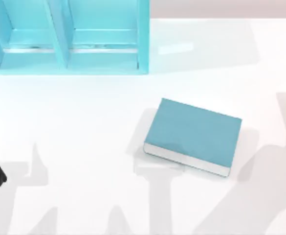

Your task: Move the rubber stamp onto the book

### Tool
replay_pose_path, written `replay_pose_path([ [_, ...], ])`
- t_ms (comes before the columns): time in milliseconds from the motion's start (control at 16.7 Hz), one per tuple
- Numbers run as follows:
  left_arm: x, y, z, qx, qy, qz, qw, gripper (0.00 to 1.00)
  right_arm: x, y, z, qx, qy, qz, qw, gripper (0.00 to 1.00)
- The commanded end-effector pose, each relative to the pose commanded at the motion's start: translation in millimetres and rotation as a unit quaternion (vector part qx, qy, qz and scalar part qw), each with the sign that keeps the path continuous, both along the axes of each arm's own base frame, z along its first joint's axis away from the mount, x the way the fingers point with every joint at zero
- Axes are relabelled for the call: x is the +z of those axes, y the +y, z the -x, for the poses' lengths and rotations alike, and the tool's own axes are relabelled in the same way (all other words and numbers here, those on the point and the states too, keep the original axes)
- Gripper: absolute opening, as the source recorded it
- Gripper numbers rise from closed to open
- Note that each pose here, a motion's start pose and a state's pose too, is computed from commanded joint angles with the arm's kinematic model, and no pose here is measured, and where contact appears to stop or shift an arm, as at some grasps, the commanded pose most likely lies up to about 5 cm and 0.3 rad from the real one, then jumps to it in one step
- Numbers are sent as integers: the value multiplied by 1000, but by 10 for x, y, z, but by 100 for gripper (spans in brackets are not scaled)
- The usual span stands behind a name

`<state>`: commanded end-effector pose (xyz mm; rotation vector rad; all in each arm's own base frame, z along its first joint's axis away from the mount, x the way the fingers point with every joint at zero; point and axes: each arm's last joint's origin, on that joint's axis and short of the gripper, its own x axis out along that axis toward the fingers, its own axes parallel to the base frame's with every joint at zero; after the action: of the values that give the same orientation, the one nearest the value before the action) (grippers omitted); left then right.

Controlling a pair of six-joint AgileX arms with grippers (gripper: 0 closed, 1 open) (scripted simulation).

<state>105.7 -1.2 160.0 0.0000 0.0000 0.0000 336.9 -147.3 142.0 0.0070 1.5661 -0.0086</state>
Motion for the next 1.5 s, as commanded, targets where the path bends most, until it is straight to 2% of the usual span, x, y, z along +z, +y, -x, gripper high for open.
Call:
replay_pose_path([
  [360, 0, 0, 0, 0, 0, 0, 1000, 100, -99, 4, 6, 0, 0, 0, 1000, 100],
  [1140, 0, 0, 0, 0, 0, 0, 1000, 100, -99, 4, 6, 0, 0, 0, 1000, 2],
  [1500, 0, 0, 0, 0, 0, 0, 1000, 100, -99, 4, 6, 0, 0, 0, 1000, 0],
])
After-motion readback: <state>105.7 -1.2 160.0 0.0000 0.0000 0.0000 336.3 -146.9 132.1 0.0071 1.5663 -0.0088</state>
